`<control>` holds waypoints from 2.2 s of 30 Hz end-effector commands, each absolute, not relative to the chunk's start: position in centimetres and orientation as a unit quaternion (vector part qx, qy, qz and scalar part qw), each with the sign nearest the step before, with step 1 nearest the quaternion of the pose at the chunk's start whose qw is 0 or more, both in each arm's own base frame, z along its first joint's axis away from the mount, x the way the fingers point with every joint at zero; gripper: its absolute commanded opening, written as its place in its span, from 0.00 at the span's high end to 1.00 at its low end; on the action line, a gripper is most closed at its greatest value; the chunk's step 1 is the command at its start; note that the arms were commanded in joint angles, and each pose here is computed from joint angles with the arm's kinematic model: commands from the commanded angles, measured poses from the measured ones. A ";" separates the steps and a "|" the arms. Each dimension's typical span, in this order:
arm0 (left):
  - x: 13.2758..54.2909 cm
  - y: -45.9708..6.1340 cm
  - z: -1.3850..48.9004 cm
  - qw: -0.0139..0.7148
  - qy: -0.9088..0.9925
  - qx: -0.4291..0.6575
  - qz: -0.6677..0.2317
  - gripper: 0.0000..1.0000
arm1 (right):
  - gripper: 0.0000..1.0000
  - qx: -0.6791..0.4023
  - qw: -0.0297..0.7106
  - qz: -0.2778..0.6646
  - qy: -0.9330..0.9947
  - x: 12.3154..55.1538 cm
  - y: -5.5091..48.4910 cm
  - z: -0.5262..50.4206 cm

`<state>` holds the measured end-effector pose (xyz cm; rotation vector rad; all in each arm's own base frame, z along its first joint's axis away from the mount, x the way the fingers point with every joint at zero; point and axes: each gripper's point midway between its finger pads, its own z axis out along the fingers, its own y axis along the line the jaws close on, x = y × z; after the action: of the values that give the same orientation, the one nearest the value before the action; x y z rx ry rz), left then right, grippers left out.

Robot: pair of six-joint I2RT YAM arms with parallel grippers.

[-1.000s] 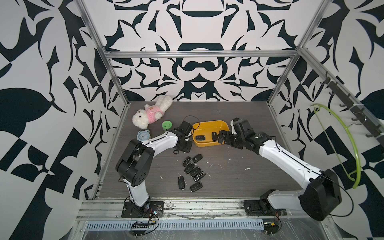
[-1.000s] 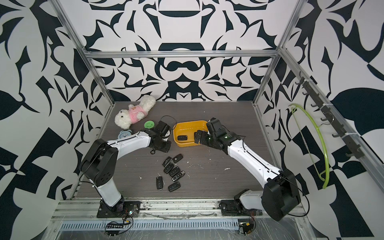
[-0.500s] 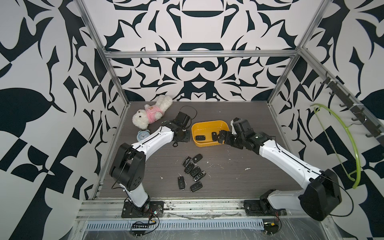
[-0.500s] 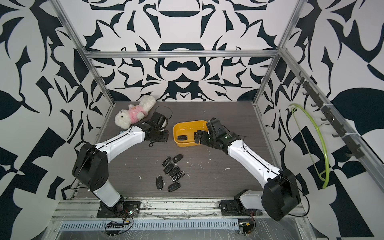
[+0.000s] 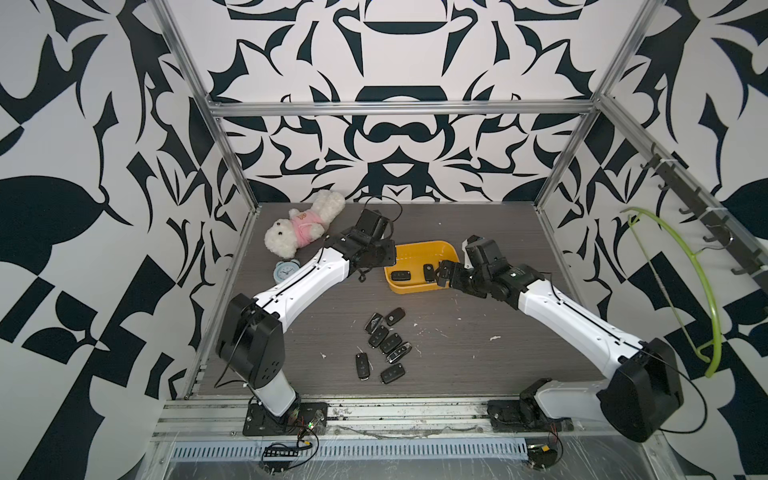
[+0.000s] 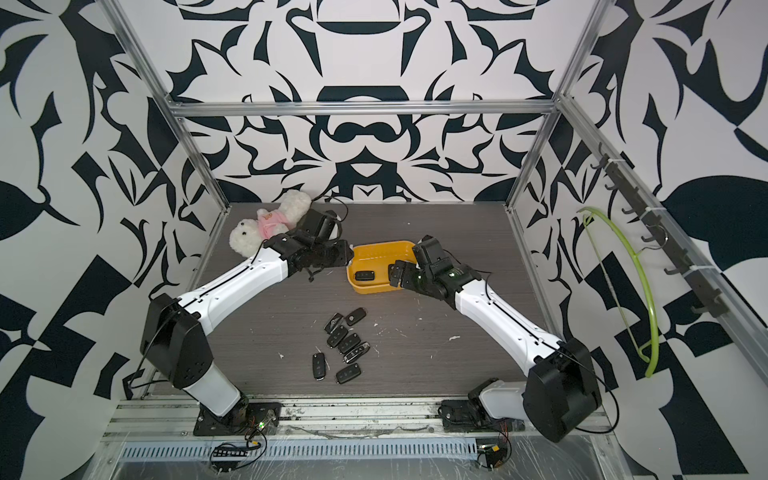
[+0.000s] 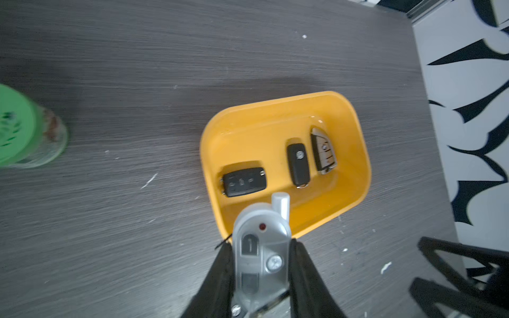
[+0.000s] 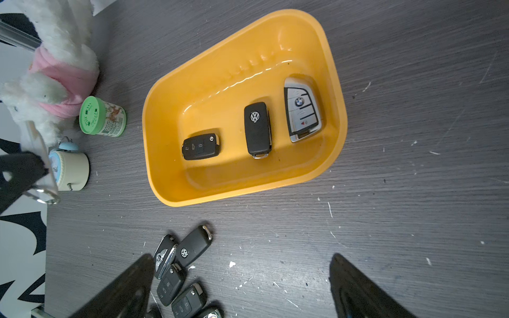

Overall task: Place the car key into the storage box
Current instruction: Place the car key in the storage box.

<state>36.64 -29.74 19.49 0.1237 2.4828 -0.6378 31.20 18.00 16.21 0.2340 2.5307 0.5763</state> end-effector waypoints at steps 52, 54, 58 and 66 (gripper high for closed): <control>41.1 -35.6 17.1 0.299 0.935 -0.014 -0.189 0.33 | 0.00 0.027 0.311 0.216 0.925 30.4 17.7 18.4; 40.9 -34.6 18.7 0.318 0.929 -0.017 -0.187 0.27 | 0.01 0.004 0.298 0.233 0.925 30.1 18.7 18.5; 39.8 -32.0 20.6 0.339 0.923 -0.017 -0.179 0.01 | 0.05 -0.072 0.260 0.237 0.933 28.2 21.4 17.9; 36.0 -24.8 20.3 0.322 0.932 -0.060 -0.152 0.01 | 0.12 -0.255 0.186 0.195 0.928 20.7 28.3 16.0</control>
<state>37.33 -27.56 21.47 -0.1155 2.4051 -0.4625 22.89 27.47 15.72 -0.5609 2.6067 0.5759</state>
